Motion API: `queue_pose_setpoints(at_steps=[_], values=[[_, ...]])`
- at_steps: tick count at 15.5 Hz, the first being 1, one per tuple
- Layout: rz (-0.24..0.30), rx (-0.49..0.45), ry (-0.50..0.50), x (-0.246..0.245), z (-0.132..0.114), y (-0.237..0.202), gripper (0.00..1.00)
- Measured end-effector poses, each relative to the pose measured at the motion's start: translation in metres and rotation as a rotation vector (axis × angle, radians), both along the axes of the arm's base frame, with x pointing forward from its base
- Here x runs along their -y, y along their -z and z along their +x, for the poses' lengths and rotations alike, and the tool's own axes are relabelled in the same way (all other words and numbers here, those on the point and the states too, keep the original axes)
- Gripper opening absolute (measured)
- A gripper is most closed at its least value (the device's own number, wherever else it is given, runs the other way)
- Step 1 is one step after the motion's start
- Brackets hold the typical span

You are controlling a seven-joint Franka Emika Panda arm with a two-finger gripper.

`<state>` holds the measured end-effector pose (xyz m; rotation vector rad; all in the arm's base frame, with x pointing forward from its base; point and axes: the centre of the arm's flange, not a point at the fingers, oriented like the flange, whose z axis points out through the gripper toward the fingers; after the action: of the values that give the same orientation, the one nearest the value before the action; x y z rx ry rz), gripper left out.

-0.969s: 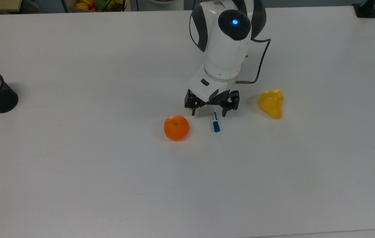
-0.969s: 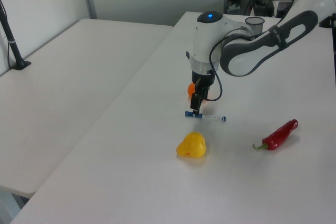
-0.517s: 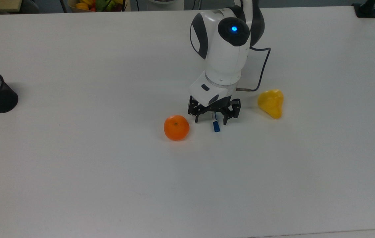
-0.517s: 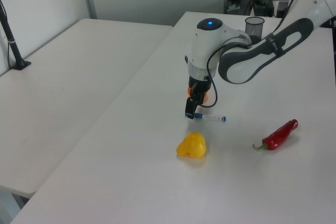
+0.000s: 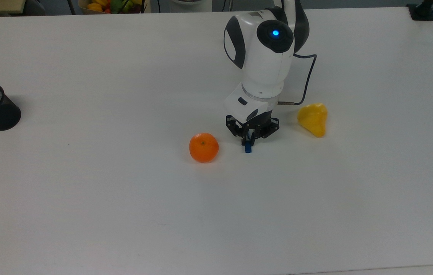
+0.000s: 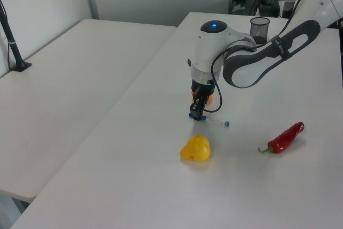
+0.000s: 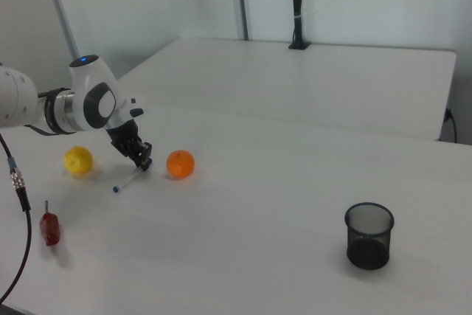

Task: Place marker
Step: 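Close the gripper on the marker's blue-capped end, then lift the held marker up off the table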

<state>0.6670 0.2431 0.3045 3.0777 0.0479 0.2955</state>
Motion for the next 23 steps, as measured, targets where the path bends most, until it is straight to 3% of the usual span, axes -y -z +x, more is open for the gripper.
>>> queue_pose_setpoints(at_steps=[7, 14, 18, 23], values=[[0.015, 0.039, 0.003, 0.000, 0.006, -0.024, 0.16], [0.014, 0.026, 0.062, 0.048, -0.005, -0.138, 0.16], [0.083, 0.018, 0.041, 0.100, -0.026, -0.222, 0.16], [0.097, -0.020, 0.031, 0.148, -0.056, -0.279, 0.16]])
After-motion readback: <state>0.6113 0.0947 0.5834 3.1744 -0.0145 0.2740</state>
